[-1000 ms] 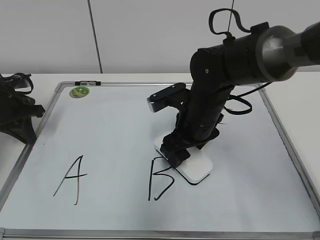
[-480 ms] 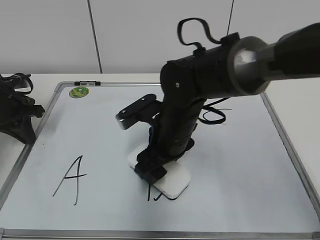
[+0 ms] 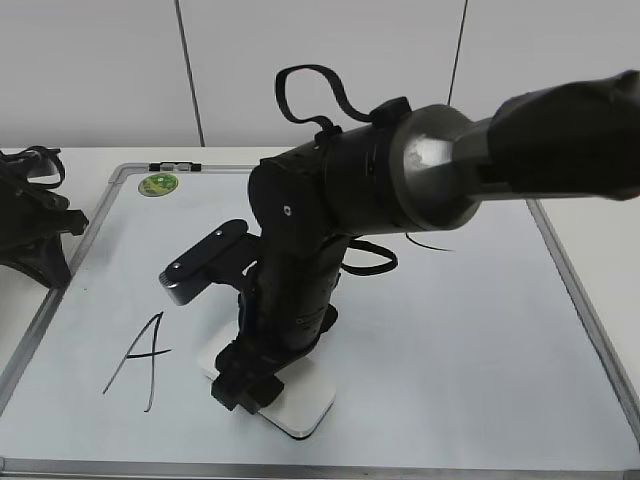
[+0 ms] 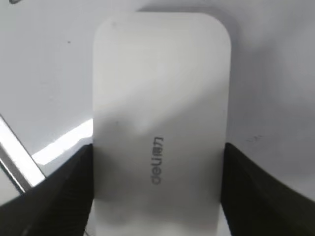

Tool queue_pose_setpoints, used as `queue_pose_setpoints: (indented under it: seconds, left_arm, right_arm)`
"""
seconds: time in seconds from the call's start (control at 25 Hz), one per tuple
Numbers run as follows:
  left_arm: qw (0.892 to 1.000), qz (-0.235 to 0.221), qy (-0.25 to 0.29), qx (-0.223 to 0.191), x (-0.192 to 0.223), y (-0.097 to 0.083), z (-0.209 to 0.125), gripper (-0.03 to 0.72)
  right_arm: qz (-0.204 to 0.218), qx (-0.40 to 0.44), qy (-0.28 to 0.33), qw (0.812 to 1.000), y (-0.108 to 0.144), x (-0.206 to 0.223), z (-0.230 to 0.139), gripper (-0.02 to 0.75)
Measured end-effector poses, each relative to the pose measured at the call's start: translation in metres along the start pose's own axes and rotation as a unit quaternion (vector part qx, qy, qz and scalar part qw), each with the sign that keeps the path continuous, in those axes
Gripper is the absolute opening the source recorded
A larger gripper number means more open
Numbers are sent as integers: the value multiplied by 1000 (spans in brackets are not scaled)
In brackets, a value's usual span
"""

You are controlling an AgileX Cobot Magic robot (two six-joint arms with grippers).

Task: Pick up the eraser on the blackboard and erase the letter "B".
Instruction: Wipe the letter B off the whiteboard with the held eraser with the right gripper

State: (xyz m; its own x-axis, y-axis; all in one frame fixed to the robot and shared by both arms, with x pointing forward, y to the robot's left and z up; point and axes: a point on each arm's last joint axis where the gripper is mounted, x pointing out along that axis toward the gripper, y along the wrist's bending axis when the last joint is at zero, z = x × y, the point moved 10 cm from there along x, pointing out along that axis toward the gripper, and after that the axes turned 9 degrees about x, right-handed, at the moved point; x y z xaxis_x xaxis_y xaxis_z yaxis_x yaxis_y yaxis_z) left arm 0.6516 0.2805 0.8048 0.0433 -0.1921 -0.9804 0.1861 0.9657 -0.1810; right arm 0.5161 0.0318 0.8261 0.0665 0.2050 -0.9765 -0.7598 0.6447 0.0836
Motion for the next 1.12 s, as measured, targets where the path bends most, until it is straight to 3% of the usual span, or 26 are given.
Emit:
queue_pose_setpoints:
  seconds: [0.36, 0.6, 1.12]
  left_arm:
    - [1000, 0, 0, 0, 0, 0, 0, 11]
    - [1000, -1, -1, -1, 0, -1, 0, 11]
    - [1000, -2, -2, -2, 0, -1, 1, 11]
  right_arm:
    - [-5, -11, 12, 1000, 1, -2, 5, 550]
    - [-19, 13, 15, 1000, -18, -4, 4, 550]
    - [-101, 89, 0, 991, -146, -26, -4, 550]
